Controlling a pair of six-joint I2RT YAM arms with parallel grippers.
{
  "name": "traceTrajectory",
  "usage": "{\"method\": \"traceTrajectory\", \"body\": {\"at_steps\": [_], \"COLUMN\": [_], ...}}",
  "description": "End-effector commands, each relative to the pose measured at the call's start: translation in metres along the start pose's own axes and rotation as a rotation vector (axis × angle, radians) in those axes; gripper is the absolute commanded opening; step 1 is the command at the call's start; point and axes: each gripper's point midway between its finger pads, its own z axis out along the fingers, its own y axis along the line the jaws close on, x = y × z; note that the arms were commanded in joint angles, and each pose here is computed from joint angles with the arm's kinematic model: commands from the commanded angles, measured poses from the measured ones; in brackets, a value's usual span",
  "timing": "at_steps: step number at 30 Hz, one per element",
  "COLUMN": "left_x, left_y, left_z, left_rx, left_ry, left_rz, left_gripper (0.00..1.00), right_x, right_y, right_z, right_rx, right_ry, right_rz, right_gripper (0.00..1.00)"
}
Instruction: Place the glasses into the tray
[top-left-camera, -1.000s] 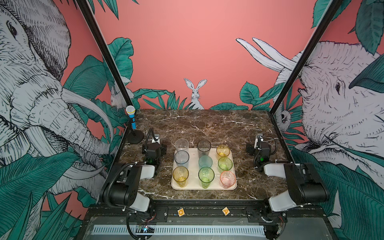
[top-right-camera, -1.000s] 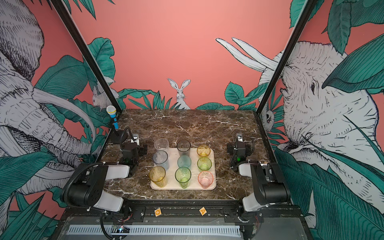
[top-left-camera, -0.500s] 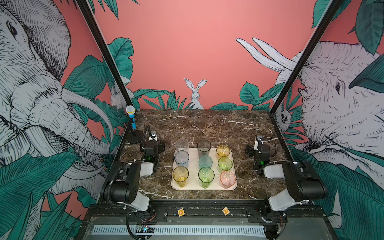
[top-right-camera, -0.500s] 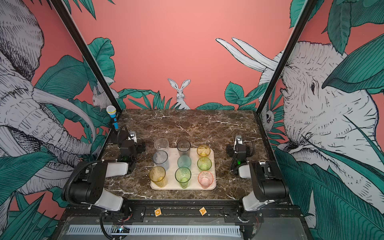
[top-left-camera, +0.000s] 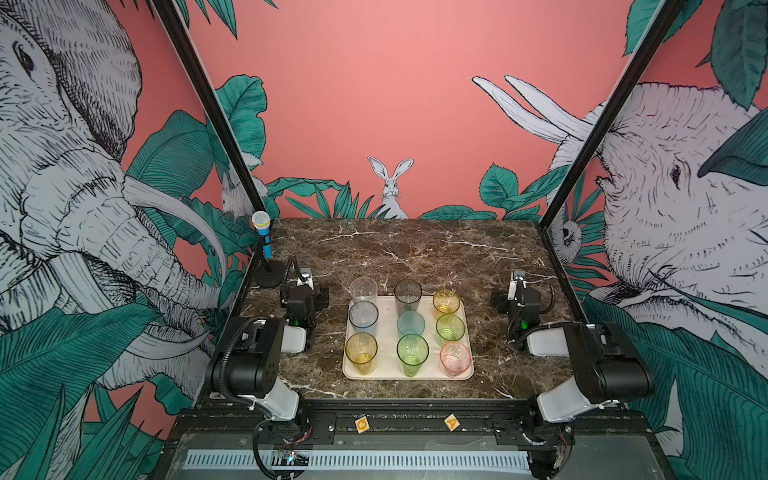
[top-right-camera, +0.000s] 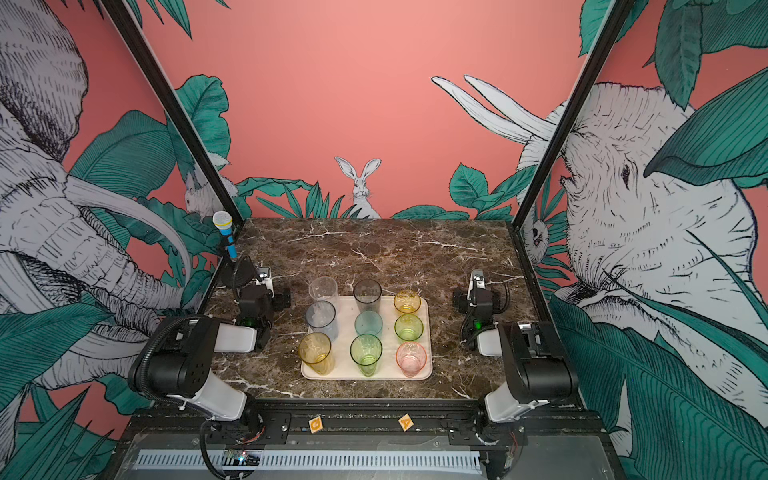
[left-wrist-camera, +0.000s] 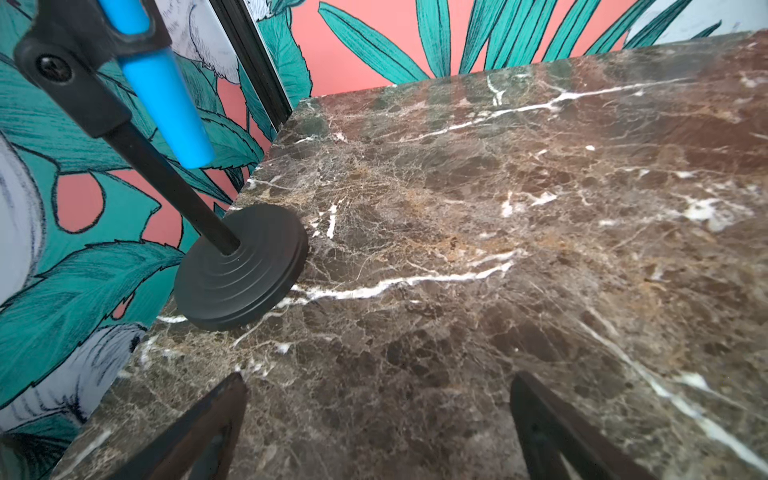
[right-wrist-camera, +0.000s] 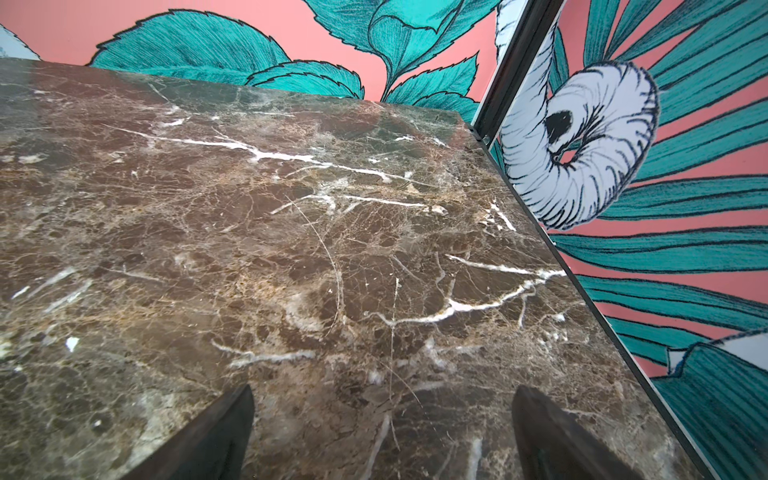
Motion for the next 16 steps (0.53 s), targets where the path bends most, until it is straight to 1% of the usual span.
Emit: {"method": "traceTrajectory", "body": {"at_steps": [1, 4, 6, 16], "left_x": [-0.0115, -0.0127, -0.0111, -0.0122], "left_y": [0.0015, 0.0020, 0.0020, 0.0015], "left_z": [-0.0022, -0.0014, -0.0020, -0.0024], "left_rx": [0.005, -0.001, 0.003, 0.005], "left_ry": [-0.029, -0.048, -0.030, -0.037], "left_rz": [-0.022, -0.020, -0.022, -0.022], "left_gripper": [1.00, 1.00, 1.00, 1.00], "right_x": [-0.0127, -0.0125, -0.0130, -0.0130], "right_y": [-0.0010, -0.0009, -0.0011, -0.0013], "right_z": [0.0005, 0.0007, 0.0007, 0.0006], "right_rx": [0.001, 0.000, 0.002, 0.001], "right_ry": [-0.048, -0.048, -0.049, -0.049], "right_rz": [0.009, 0.010, 0.010, 0.010], "right_gripper": [0.99, 0.99, 0.99, 0.99]}}
